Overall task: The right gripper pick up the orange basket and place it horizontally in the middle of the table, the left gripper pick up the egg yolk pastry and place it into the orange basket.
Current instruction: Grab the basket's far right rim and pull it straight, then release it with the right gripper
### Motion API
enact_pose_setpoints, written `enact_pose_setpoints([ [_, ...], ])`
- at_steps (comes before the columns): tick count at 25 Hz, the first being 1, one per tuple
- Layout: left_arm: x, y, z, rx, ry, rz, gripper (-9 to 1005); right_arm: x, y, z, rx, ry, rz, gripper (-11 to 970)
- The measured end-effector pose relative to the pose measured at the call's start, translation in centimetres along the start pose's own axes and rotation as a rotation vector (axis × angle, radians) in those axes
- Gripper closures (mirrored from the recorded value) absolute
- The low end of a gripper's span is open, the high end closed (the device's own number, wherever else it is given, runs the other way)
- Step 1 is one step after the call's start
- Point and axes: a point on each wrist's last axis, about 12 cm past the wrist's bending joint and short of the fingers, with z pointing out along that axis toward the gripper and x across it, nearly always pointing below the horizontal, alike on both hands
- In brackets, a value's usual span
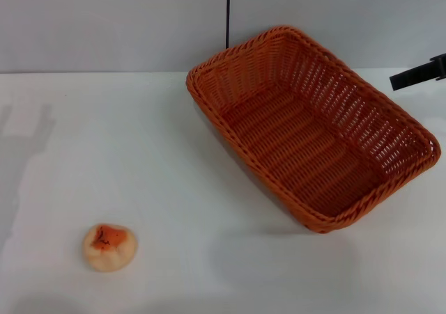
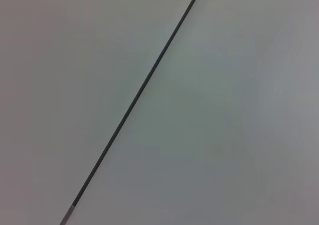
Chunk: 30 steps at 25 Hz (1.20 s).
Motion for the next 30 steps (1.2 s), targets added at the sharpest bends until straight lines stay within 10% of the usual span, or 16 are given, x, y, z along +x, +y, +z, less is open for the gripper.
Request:
enact_pose_setpoints([
  [30,-0.2,0.3,-0.9,-0.004,0.006,-0.029,177,1.9,0.8,4.8,-0.015,0.054,-0.015,741],
])
